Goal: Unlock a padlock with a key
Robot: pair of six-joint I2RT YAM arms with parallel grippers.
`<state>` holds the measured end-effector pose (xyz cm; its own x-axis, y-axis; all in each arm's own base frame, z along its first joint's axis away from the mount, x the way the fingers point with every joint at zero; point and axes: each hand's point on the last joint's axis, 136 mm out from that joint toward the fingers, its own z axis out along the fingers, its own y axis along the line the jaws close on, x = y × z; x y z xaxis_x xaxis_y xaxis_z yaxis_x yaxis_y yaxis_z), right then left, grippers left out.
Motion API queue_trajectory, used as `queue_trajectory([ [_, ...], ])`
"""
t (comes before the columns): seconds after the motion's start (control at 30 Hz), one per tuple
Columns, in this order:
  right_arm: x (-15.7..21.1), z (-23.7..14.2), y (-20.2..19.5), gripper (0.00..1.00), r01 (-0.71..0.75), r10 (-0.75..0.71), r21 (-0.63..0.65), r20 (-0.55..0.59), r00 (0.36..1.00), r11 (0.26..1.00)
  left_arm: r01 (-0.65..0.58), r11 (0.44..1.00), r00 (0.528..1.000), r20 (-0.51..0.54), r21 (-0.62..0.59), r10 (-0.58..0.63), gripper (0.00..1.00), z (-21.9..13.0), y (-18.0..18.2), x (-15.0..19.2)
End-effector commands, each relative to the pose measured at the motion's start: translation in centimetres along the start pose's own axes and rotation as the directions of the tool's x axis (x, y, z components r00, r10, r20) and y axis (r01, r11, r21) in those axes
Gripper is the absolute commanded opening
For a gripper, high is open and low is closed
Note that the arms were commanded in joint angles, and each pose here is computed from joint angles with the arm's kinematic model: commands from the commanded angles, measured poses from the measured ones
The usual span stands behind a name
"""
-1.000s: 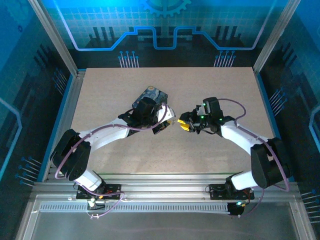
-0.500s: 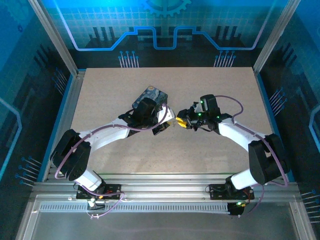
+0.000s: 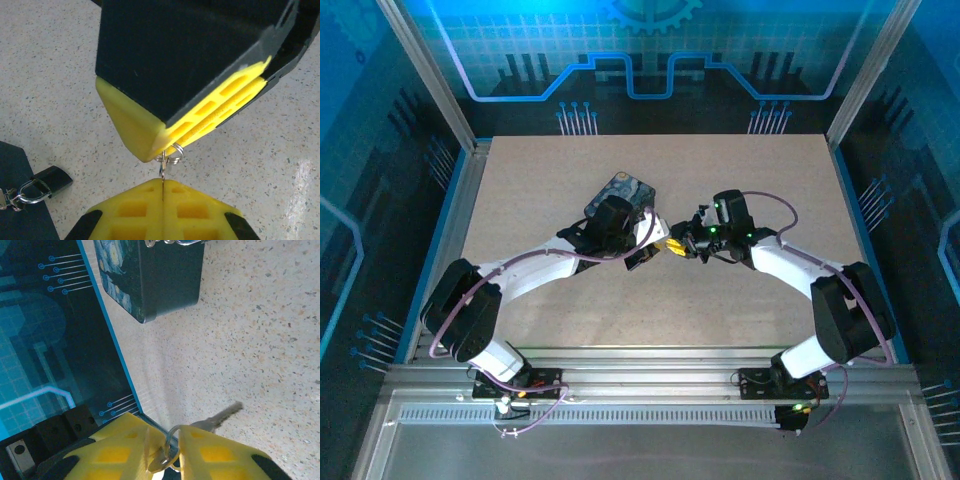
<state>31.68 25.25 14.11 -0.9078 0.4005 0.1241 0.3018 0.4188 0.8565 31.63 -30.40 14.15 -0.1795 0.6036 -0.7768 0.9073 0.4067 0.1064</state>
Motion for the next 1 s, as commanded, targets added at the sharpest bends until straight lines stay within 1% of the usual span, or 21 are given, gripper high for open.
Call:
queue_trajectory([
  [0.0,0.7,0.2,1.5,0.19,0.027,-0.028,-0.036,-0.034,0.999,0.999,-0.033,0.999,0.999,0.014,-0.002,0.033,0.00,-0.5,-0.4,-0.2],
  [0.3,0.9,0.2,1.1,0.01,0.038,-0.039,-0.034,-0.038,0.998,0.999,-0.027,0.999,0.999,0.024,-0.025,0.027,0.00,-0.6,-0.1,0.0],
  [0.4,0.7,0.1,0.8,0.00,0.047,-0.048,-0.027,-0.032,0.998,0.999,-0.013,0.999,0.999,0.034,-0.043,0.014,0.00,-0.8,0.2,0.0],
  [0.5,0.6,-0.1,0.5,0.00,0.043,-0.044,-0.024,-0.022,0.999,0.999,0.035,0.997,0.999,0.036,-0.071,-0.032,0.18,-1.1,0.8,0.0],
  [0.57,0.3,-0.2,0.3,0.00,0.041,-0.041,-0.024,-0.006,0.999,0.999,0.109,0.992,0.994,0.040,-0.070,-0.106,0.35,-1.6,1.2,-0.2],
  [0.6,0.1,-0.2,0.1,0.00,0.039,-0.039,-0.022,0.003,0.999,0.999,0.152,0.986,0.988,0.042,-0.064,-0.149,0.40,-1.8,1.3,-0.4],
  [0.63,-0.1,-0.2,0.1,0.00,0.038,-0.038,-0.024,0.013,0.999,0.999,0.211,0.976,0.977,0.044,-0.049,-0.209,0.43,-2.1,1.5,-0.5],
  [0.7,-0.5,-0.3,0.0,0.00,0.036,-0.035,-0.028,0.029,0.999,0.999,0.317,0.948,0.947,0.057,-0.006,-0.316,0.47,-2.7,1.6,-0.8],
  [0.73,-0.7,-0.3,-0.1,0.00,0.036,-0.035,-0.030,0.036,0.999,0.999,0.374,0.927,0.925,0.068,0.010,-0.374,0.50,-3.0,1.8,-1.0],
  [0.8,-0.9,-0.3,0.0,0.00,0.039,-0.038,-0.036,0.045,0.998,0.999,0.478,0.877,0.874,0.074,0.050,-0.480,0.52,-3.5,2.0,-1.3],
  [0.87,-1.0,-0.2,0.1,0.00,0.045,-0.043,-0.049,0.049,0.998,0.998,0.584,0.805,0.802,0.075,0.107,-0.592,0.53,-4.1,2.1,-1.9],
  [0.97,-1.1,-0.2,0.3,0.00,0.057,-0.053,-0.070,0.057,0.997,0.996,0.730,0.672,0.673,0.044,0.123,-0.739,0.54,-4.5,2.8,-1.6],
])
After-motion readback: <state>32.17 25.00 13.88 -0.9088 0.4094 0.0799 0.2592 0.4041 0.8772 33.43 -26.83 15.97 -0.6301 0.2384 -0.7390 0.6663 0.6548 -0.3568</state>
